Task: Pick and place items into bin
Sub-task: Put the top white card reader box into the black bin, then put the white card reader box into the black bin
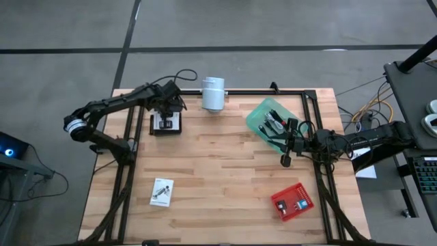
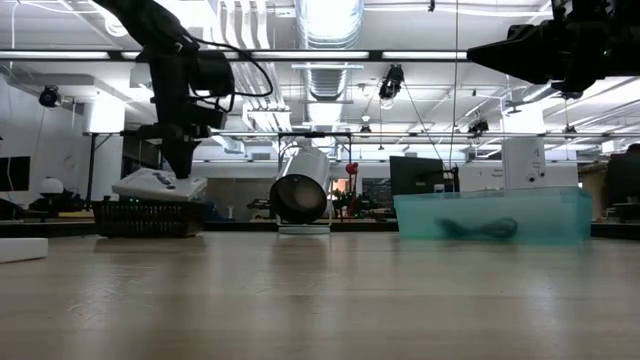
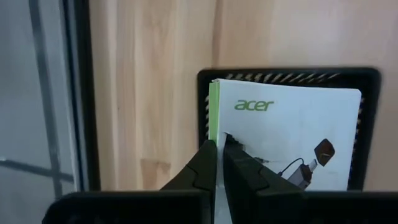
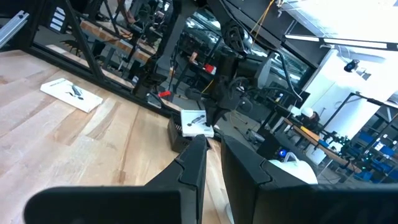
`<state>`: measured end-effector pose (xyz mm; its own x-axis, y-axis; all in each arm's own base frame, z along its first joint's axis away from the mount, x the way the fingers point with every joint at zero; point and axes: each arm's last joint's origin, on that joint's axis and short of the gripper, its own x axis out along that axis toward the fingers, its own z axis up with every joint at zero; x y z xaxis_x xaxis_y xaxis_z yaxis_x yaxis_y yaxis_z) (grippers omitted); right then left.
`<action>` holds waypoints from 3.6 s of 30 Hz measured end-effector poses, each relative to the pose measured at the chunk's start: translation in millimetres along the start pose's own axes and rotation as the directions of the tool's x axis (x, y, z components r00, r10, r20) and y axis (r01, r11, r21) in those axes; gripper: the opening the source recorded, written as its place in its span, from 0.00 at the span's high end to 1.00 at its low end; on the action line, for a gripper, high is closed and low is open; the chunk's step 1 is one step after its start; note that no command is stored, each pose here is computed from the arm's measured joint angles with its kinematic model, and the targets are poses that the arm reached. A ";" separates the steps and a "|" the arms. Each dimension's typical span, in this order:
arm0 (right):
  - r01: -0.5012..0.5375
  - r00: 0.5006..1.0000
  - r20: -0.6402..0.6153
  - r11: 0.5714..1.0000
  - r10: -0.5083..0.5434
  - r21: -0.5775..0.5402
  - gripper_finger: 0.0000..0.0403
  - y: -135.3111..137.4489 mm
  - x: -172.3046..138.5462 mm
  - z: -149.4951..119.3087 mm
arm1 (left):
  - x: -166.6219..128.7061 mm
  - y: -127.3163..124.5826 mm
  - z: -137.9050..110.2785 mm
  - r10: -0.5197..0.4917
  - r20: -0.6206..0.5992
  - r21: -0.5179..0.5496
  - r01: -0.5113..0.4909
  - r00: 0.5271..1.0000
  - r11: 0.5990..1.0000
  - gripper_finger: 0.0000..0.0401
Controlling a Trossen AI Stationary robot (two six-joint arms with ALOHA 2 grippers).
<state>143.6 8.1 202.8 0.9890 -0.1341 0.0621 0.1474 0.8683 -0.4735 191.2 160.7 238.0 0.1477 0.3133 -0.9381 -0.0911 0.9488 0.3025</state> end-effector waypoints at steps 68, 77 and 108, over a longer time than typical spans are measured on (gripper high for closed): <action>0.000 1.000 0.002 0.999 0.000 0.036 0.90 -0.1 0.0 0.2 | -19.1 -78.3 10.3 -0.312 -0.140 -0.837 0.056 0.940 0.544 0.73; -0.007 1.000 -0.010 0.986 0.008 0.164 0.90 0.7 -0.1 -1.1 | -39.8 -145.1 22.9 -0.336 -0.140 -0.911 0.011 0.932 0.412 0.73; -0.029 0.998 -0.042 0.979 0.039 0.204 0.90 3.0 -0.2 -4.5 | -32.4 -321.4 48.1 -0.381 -0.266 -0.913 -0.105 0.886 0.394 0.73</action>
<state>143.9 8.6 197.4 0.9927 -0.1203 0.0069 0.1172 0.9510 -0.2860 263.0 -152.4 179.2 -0.0970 -0.0945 -0.9908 -0.9507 0.3035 0.0641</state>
